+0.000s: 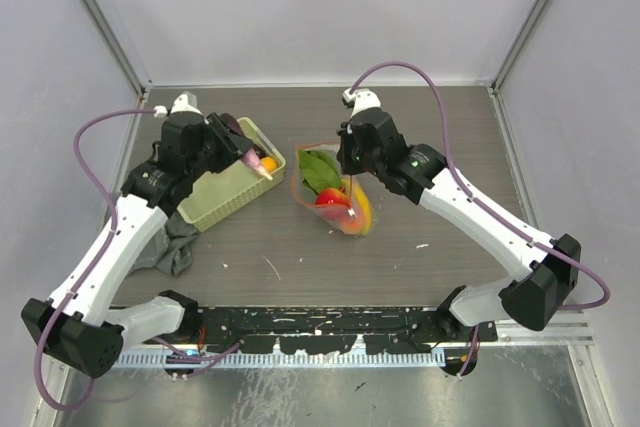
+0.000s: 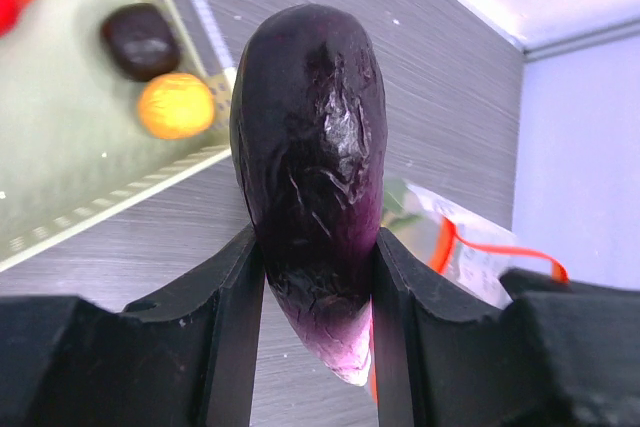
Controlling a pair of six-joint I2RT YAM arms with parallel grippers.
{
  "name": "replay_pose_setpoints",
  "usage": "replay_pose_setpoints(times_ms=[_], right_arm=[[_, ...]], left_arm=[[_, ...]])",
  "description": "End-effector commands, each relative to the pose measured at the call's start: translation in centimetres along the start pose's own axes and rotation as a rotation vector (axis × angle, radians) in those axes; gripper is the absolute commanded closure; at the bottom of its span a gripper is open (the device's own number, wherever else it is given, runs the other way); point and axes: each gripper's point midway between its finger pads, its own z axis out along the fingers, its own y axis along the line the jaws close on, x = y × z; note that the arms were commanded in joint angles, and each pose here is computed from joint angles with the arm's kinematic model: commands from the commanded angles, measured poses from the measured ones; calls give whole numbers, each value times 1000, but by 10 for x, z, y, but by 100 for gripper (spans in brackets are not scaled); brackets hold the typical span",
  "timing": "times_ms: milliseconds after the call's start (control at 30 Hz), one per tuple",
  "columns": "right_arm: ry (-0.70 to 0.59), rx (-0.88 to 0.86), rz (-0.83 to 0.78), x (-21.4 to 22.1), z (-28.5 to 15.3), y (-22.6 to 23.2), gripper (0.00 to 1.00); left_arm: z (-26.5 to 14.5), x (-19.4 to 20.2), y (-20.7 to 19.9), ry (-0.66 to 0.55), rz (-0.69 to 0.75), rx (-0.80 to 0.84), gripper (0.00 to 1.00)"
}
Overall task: Place the food in the zip-top bag and seal the zipper
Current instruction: Pick up the fake vegetable from the bin, then place the fake vegetable in the zipper food storage bag.
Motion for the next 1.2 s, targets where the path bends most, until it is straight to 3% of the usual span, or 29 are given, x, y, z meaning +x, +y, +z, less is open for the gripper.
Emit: replay_pose_setpoints(times_ms=[0, 233, 500, 900, 1167], right_arm=[[-107, -27, 15, -38, -12, 11, 99], [-100, -28, 19, -36, -10, 11, 99], [-99, -46, 29, -35, -9, 15, 99], [-104, -91, 50, -37, -12, 23, 99], [-105, -110, 55, -38, -12, 27, 99]], left_arm=[[-18, -11, -48, -81, 22, 163, 86], [-28, -1, -84, -134, 49, 251, 86], [-30, 17, -115, -213, 176, 279, 86], [-10, 49, -135, -334, 256, 205, 85], [18, 91, -125, -316, 256, 125, 83]])
